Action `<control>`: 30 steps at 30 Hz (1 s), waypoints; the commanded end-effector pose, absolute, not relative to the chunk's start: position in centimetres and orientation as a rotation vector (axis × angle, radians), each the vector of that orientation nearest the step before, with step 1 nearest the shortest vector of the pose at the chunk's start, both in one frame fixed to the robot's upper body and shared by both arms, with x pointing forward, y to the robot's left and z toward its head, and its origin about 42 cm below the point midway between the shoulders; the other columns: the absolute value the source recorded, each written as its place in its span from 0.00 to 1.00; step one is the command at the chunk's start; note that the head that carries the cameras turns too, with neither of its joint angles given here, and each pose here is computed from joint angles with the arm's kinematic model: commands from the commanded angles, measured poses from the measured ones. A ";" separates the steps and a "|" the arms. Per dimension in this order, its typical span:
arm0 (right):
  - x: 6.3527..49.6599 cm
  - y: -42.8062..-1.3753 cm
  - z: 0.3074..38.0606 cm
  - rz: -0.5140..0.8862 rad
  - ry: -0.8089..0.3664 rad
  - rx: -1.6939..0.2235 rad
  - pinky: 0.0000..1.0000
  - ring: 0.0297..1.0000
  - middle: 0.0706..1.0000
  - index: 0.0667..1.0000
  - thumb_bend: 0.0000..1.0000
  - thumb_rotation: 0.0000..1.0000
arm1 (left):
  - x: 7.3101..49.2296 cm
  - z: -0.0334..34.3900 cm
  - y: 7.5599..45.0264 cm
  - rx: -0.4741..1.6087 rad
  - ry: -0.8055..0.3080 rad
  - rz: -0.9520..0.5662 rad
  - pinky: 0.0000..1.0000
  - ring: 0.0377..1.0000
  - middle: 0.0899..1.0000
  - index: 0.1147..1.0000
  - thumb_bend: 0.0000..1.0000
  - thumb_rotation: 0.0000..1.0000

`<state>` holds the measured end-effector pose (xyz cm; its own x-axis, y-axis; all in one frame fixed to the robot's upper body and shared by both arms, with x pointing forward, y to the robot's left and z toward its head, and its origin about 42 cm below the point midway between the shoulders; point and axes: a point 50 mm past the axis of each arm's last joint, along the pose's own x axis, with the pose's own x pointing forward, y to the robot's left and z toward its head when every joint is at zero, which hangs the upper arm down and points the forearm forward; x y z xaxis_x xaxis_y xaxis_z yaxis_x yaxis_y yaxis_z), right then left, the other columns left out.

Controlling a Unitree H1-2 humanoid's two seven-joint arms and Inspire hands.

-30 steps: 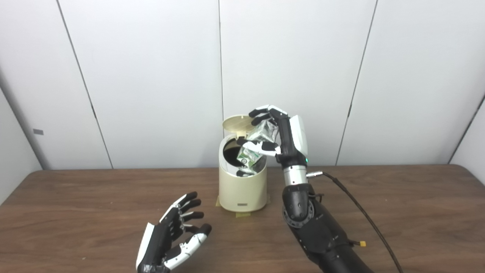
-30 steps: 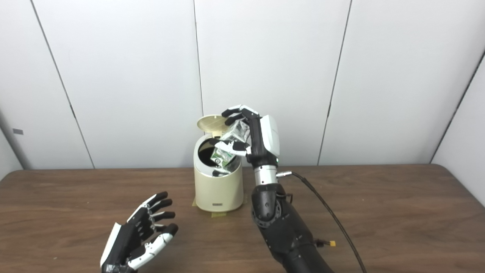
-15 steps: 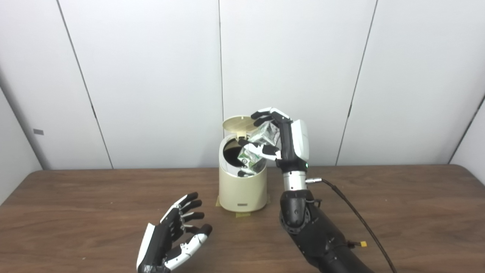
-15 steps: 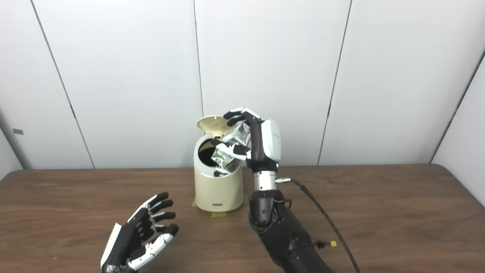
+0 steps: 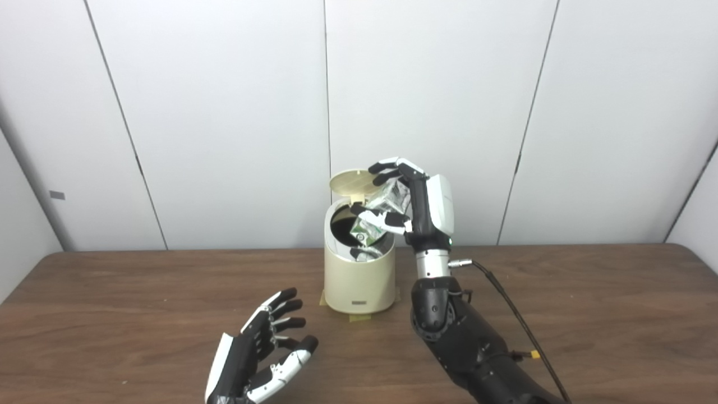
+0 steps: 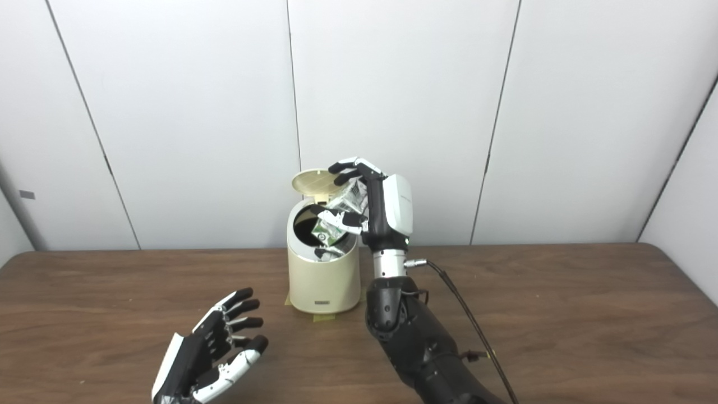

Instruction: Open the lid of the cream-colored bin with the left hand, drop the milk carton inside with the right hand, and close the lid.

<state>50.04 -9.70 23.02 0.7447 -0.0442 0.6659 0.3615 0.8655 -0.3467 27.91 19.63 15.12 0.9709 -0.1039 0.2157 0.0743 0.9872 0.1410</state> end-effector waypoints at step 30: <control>51.4 -9.2 26.9 -0.227 -0.769 -0.506 0.52 0.64 0.75 0.75 0.85 0.21 | 28.3 16.7 18.9 0.126 -0.290 -0.094 0.57 0.72 0.80 0.83 0.63 0.30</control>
